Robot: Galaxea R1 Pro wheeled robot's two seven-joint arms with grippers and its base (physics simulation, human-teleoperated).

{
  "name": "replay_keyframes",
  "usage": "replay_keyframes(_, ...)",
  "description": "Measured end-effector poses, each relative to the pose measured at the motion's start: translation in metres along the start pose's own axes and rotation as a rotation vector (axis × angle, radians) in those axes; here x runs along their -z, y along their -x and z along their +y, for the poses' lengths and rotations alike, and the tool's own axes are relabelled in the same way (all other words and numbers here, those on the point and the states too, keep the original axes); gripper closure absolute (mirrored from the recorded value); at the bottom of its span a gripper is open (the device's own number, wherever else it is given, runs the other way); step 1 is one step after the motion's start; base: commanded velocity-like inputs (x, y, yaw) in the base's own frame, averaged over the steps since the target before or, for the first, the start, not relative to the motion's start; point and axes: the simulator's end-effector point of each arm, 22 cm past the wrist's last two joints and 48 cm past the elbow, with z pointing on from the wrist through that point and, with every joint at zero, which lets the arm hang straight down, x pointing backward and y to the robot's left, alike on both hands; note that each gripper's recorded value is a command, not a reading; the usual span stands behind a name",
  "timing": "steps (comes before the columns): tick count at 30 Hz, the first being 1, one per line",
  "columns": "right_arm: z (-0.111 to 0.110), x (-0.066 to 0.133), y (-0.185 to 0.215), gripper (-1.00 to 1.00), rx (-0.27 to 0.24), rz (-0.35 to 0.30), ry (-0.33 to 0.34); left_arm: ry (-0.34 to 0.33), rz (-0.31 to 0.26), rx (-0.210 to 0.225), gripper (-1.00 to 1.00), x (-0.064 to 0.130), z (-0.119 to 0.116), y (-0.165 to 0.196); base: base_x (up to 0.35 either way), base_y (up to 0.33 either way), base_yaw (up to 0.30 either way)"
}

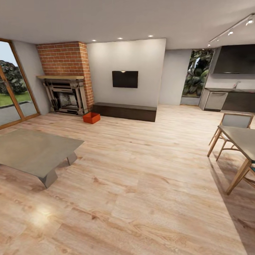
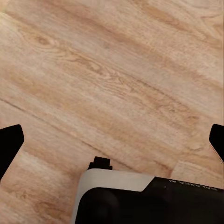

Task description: Move the two storage containers from the living room to the garage. In the garage, place one container on the floor and stack the other container on top of it (either order is fine).

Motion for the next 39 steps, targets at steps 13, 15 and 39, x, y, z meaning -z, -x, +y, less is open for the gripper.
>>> replay_keyframes(13,0.0001,0.0,-0.0001,-1.0,0.0,0.0,0.0,-0.001,0.0,-0.001,-1.0,0.0001,-0.0011,-0.0003,0.326,0.0,0.0)
replay_keyframes(15,0.0001,0.0,0.0,-1.0,0.0,0.0,0.0,-0.001,0.0,-0.001,-1.0,0.0001,-0.0011,-0.0003,0.326,0.0,0.0)
replay_keyframes(39,0.0001,0.0,0.0,-1.0,0.0,0.0,0.0,-0.001,0.0,-0.001,-1.0,0.0001,-0.0011,-0.0003,0.326,0.0,0.0)
